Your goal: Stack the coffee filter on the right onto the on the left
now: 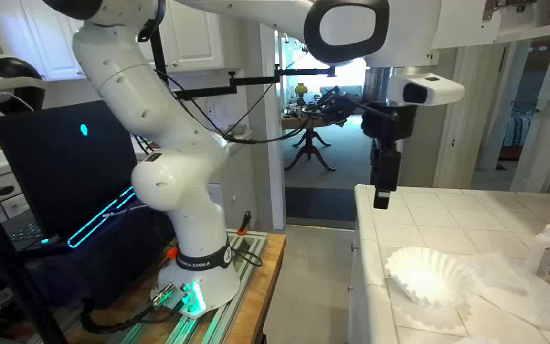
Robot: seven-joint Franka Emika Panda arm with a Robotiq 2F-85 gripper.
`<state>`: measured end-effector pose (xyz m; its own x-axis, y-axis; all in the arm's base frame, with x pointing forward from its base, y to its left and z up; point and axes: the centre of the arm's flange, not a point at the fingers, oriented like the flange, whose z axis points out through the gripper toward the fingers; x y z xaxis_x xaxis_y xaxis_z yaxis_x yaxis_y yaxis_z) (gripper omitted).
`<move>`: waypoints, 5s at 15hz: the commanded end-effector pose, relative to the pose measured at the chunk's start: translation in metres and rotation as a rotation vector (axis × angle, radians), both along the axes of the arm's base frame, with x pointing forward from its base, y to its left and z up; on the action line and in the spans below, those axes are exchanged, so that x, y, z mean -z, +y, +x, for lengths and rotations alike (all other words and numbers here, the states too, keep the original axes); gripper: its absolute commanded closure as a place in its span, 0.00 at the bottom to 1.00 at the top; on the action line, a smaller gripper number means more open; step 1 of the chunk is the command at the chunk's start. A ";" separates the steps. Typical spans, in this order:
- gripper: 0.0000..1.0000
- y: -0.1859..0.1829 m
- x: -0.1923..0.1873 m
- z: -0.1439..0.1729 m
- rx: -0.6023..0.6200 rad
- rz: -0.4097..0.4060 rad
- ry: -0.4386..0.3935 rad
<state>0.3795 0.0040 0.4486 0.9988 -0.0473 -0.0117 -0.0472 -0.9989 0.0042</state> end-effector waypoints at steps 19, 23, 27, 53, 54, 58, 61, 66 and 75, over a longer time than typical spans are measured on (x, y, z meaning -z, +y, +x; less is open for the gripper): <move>0.00 -0.132 0.016 0.093 -0.585 -0.163 -0.058; 0.00 -0.144 0.049 0.126 -0.530 -0.153 -0.106; 0.00 -0.150 0.082 0.139 -0.475 -0.114 -0.086; 0.00 -0.130 0.144 0.137 -0.294 -0.227 0.016; 0.07 -0.130 0.144 0.137 -0.294 -0.225 0.017; 0.39 -0.130 0.147 0.137 -0.293 -0.225 0.015; 0.61 -0.129 0.148 0.138 -0.297 -0.226 0.011; 0.96 -0.128 0.148 0.137 -0.302 -0.229 0.009; 1.00 -0.106 0.131 0.126 -0.397 -0.305 -0.027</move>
